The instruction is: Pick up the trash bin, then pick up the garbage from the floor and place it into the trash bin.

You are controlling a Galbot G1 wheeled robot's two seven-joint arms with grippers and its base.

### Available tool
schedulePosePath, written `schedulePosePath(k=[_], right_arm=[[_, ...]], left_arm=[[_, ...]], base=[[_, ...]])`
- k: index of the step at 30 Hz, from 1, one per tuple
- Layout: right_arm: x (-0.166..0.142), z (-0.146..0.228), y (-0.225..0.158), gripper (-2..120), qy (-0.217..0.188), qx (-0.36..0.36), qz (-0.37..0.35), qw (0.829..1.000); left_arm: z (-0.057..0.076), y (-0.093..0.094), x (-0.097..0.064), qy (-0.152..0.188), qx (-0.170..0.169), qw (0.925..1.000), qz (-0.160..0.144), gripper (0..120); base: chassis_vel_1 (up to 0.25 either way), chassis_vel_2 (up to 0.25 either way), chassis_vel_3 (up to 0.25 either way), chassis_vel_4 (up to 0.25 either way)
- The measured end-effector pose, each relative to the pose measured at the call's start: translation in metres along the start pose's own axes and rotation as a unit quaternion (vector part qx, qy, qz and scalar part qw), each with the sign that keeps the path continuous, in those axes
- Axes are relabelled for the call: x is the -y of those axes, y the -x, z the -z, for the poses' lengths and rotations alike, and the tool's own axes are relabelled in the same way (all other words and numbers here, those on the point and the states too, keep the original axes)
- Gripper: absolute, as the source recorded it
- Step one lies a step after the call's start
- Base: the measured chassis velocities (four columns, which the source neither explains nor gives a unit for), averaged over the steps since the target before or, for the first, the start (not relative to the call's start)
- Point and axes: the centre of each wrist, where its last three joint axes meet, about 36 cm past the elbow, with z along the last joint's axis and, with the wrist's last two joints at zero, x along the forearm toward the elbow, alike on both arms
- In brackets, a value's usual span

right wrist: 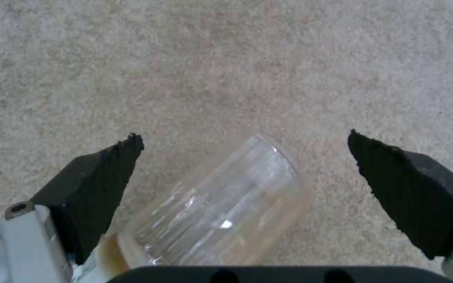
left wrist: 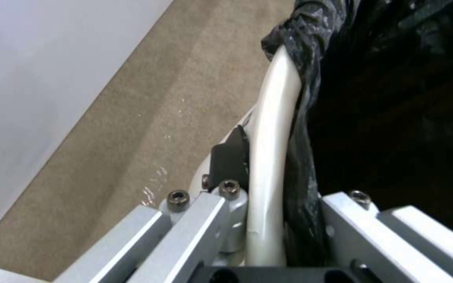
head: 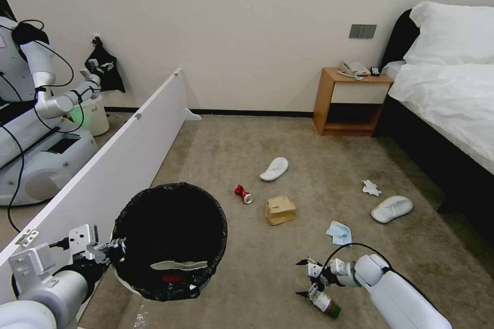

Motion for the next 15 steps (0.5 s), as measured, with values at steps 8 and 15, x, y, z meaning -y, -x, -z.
schedulePosePath(k=[8, 15], right_arm=[[-0.010, -0.008, -0.001, 100, 0.013, 0.004, 0.009, 1.000], [-0.022, -0.017, -0.004, 100, 0.038, 0.013, 0.009, 0.999]], left_arm=[[0.000, -0.001, -0.001, -0.001, 0.000, 1.0000, 0.001, 2], [0.000, -0.001, -0.001, -0.001, -0.001, 1.0000, 0.000, 2]], base=[[0.000, 0.000, 0.000, 0.000], [0.000, 0.000, 0.000, 0.000]])
